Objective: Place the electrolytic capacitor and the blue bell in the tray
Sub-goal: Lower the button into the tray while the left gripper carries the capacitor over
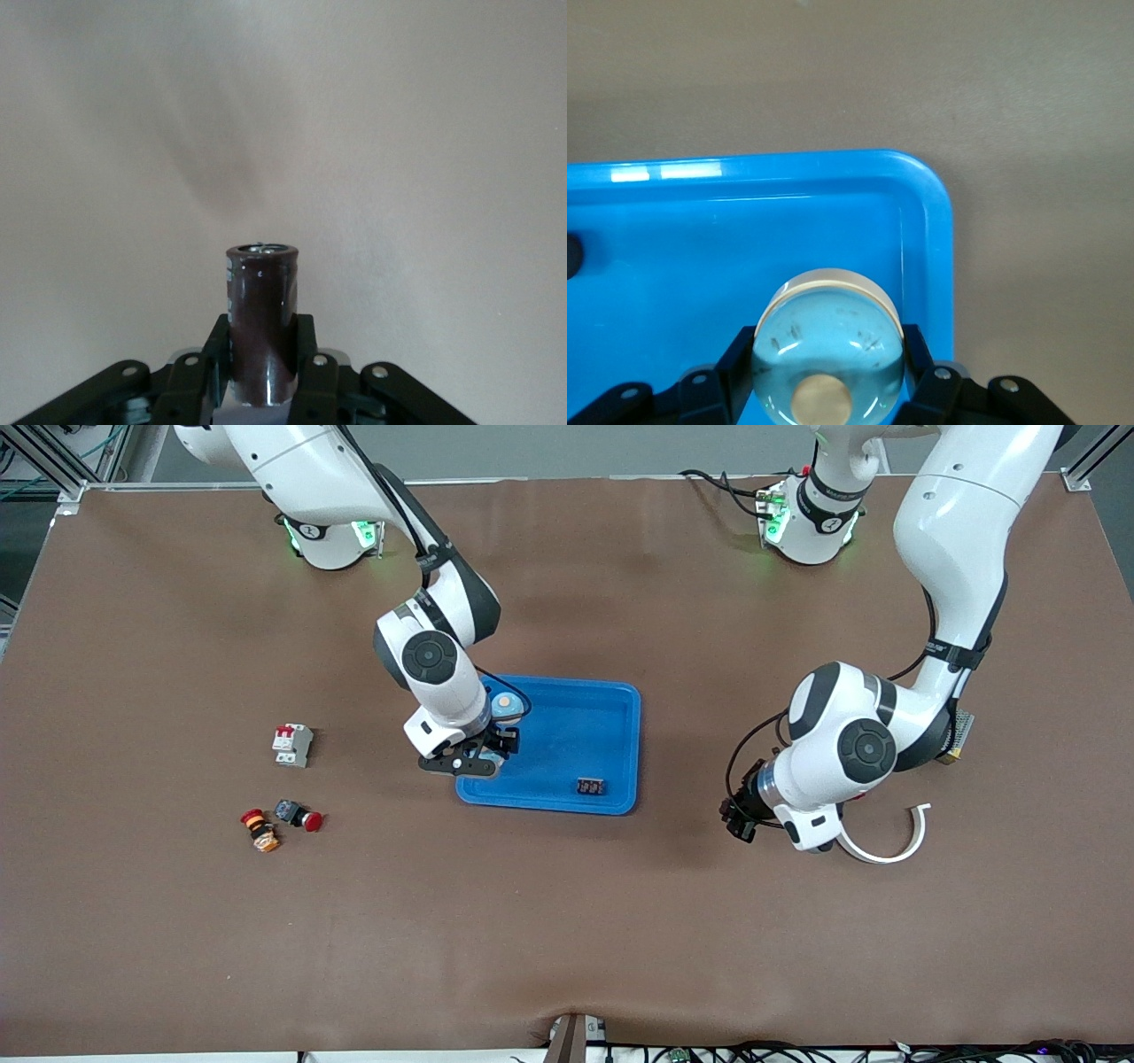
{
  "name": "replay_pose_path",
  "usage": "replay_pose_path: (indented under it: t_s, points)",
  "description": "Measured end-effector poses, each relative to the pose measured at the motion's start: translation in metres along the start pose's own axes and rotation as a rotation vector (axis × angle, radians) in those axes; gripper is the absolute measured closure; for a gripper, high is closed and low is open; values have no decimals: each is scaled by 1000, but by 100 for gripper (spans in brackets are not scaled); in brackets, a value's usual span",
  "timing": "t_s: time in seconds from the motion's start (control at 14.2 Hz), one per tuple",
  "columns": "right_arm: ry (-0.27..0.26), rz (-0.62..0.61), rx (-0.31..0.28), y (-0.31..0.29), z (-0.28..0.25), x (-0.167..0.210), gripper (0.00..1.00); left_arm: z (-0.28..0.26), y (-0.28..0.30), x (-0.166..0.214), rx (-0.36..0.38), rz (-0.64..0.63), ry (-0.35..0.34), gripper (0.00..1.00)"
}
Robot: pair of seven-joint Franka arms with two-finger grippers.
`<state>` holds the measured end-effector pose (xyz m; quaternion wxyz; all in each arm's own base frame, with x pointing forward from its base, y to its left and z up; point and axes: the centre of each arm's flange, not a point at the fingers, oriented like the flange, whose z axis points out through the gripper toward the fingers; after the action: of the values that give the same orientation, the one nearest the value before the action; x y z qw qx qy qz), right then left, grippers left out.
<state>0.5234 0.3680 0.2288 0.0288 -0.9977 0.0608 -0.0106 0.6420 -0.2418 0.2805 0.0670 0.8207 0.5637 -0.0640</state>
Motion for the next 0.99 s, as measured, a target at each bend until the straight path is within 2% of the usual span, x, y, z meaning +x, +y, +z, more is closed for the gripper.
replay_pose_path:
  t_s: [0.35, 0.7, 0.99]
  points:
    - [6, 2, 8, -9, 31, -9, 30, -1, -1, -52, -2, -133, 6, 68]
    - [2, -2, 5, -13, 38, -12, 30, 15, -11, -114, 8, -220, 60, 68]
    - [-2, -6, 2, -14, 42, -15, 30, 32, -26, -148, 14, -271, 100, 68]
